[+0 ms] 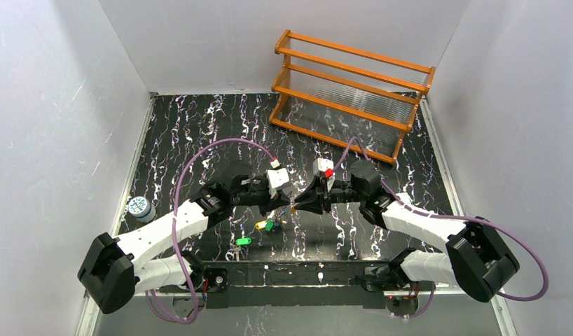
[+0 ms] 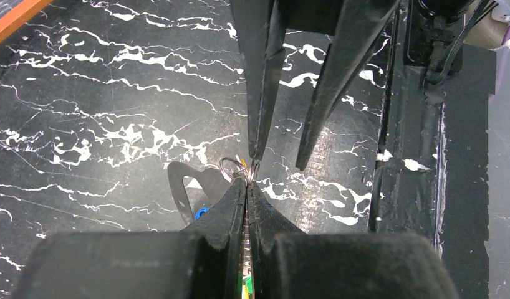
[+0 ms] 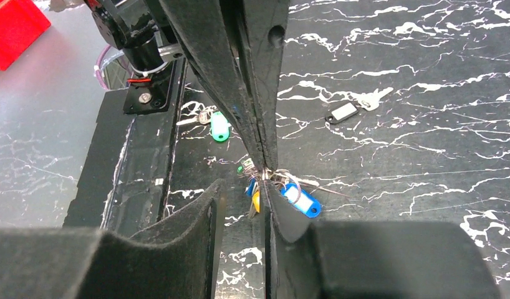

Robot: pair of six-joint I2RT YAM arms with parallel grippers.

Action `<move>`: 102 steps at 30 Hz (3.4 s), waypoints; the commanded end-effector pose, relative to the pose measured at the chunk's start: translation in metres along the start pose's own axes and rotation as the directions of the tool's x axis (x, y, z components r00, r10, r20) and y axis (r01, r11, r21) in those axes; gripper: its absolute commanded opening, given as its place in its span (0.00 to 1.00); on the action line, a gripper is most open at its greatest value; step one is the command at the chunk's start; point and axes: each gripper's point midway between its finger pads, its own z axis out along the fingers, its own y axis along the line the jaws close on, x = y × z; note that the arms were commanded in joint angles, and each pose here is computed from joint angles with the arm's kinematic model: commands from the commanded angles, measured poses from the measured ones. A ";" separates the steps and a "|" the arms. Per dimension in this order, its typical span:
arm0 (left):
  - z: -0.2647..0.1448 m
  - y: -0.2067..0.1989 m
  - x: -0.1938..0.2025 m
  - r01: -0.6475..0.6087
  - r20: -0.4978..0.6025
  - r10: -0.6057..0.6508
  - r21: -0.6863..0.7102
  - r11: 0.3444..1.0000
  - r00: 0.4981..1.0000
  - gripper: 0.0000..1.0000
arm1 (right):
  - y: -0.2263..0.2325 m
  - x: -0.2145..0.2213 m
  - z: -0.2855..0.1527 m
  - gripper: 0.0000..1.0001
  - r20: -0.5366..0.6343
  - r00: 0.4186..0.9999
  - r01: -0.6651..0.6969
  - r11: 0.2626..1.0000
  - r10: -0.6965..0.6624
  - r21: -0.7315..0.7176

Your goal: Put the keys on the keyring

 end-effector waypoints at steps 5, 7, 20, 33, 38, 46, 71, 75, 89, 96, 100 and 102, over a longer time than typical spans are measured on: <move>0.003 -0.014 -0.015 -0.061 0.056 0.058 0.050 0.997 0.997 0.00 | -0.003 -0.005 0.006 0.26 0.027 0.998 0.065 0.998 -0.065 -0.024; 0.004 -0.015 -0.015 -0.063 0.054 0.060 0.052 0.997 0.997 0.00 | -0.003 -0.004 0.006 0.17 0.026 0.998 0.065 0.997 -0.065 -0.028; 0.003 -0.017 -0.020 -0.083 0.069 0.079 0.057 0.995 0.994 0.00 | -0.012 0.001 0.005 0.32 0.011 0.999 0.053 0.998 -0.053 0.028; 0.002 -0.020 -0.022 -0.112 0.079 0.107 0.062 0.992 0.991 0.00 | -0.022 0.007 0.004 0.39 -0.013 0.999 0.036 0.995 -0.035 0.088; 0.000 -0.020 -0.022 -0.123 0.083 0.118 0.059 0.991 0.990 0.00 | -0.023 0.005 0.003 0.38 -0.010 0.999 0.043 0.994 -0.042 0.098; -0.001 -0.018 -0.024 -0.122 0.085 0.118 0.043 0.992 0.989 0.00 | -0.015 0.007 0.005 0.05 -0.006 0.999 0.042 0.998 -0.042 0.046; -0.014 -0.002 0.001 -0.036 0.091 0.048 -0.127 0.991 0.995 0.54 | -0.019 -0.002 0.005 0.01 -0.023 0.998 -0.055 0.995 0.057 0.085; -0.010 0.004 0.012 -0.046 0.091 0.062 -0.167 0.985 0.994 0.57 | -0.021 -0.005 0.004 0.01 -0.030 0.996 -0.082 0.991 0.086 0.104; 0.009 0.019 0.030 -0.063 0.092 0.092 -0.276 0.959 0.991 0.57 | -0.025 -0.010 0.004 0.01 -0.021 0.981 -0.186 0.971 0.191 0.149; 0.016 0.016 0.036 -0.071 0.067 0.090 -0.254 0.965 0.994 0.40 | -0.021 -0.018 0.007 0.01 0.019 0.970 -0.245 0.961 0.244 0.128; 0.018 0.015 0.038 -0.076 0.059 0.093 -0.250 0.965 0.994 0.33 | -0.021 -0.018 0.010 0.01 0.029 0.953 -0.302 0.946 0.301 0.117; 0.018 0.015 0.039 -0.080 0.057 0.097 -0.249 0.965 0.994 0.30 | -0.021 -0.017 0.013 0.01 0.027 0.941 -0.338 0.934 0.337 0.111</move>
